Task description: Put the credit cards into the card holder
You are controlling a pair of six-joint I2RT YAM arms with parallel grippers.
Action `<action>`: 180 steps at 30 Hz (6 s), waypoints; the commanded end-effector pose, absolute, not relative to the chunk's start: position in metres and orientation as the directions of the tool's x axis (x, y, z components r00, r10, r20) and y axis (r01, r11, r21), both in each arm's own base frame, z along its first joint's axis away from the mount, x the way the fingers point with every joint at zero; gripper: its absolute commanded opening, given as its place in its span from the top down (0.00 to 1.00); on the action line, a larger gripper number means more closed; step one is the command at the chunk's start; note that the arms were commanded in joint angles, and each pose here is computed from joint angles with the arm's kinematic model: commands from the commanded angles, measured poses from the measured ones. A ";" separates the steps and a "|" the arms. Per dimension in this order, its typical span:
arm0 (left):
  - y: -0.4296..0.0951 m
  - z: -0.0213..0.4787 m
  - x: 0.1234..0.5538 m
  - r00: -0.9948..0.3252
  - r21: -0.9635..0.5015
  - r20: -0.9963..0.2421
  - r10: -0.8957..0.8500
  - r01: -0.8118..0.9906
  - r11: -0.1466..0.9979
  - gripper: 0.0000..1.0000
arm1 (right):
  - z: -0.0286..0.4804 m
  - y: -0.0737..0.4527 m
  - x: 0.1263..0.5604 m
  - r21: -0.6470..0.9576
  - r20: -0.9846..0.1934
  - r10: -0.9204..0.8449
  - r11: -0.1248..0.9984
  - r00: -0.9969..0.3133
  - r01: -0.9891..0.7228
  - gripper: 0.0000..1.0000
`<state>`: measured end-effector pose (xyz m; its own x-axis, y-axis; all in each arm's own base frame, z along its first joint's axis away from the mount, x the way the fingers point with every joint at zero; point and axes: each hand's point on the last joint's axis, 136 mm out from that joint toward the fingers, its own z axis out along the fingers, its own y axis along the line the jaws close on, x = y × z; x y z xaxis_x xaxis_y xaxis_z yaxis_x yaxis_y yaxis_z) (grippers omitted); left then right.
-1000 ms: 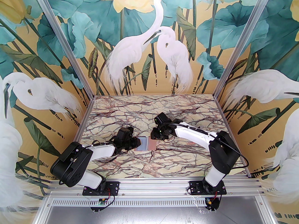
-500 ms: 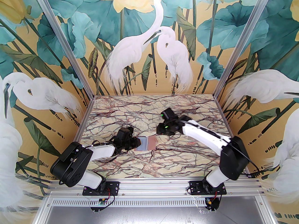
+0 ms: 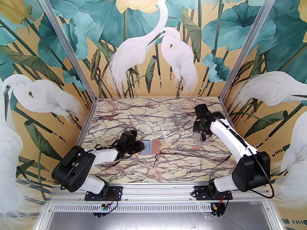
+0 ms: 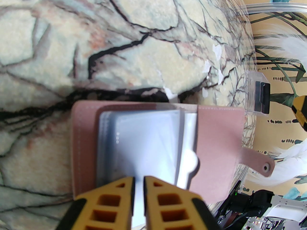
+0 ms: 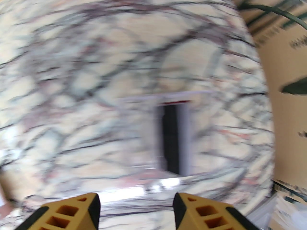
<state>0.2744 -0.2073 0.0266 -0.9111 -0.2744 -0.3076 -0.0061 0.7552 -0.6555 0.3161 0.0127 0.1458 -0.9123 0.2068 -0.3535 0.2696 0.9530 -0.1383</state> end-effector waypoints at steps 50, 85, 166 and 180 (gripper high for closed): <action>-0.194 0.005 0.263 -0.925 -0.613 -0.255 -0.283 -0.072 0.787 0.83 | 0.076 -0.036 0.323 -0.375 -0.134 0.199 0.897 -0.971 0.235 0.42; -0.195 0.002 0.262 -0.928 -0.612 -0.246 -0.278 -0.074 0.788 0.83 | 0.095 -0.043 0.327 -0.372 -0.196 0.207 0.889 -0.959 0.267 0.71; -0.195 0.000 0.262 -0.932 -0.610 -0.239 -0.274 -0.076 0.789 0.83 | 0.071 -0.009 0.354 -0.193 -0.167 0.190 0.956 -0.968 0.221 0.82; -0.196 0.000 0.262 -0.931 -0.611 -0.241 -0.273 -0.072 0.788 0.83 | 0.072 -0.010 0.353 -0.203 -0.164 0.181 0.956 -0.970 0.213 0.91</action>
<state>0.2761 -0.2091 0.0261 -0.9121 -0.2730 -0.3060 -0.0003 0.7466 -0.6653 0.3462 -0.0119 0.0690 -0.9721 0.1828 -0.1472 0.2121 0.9528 -0.2172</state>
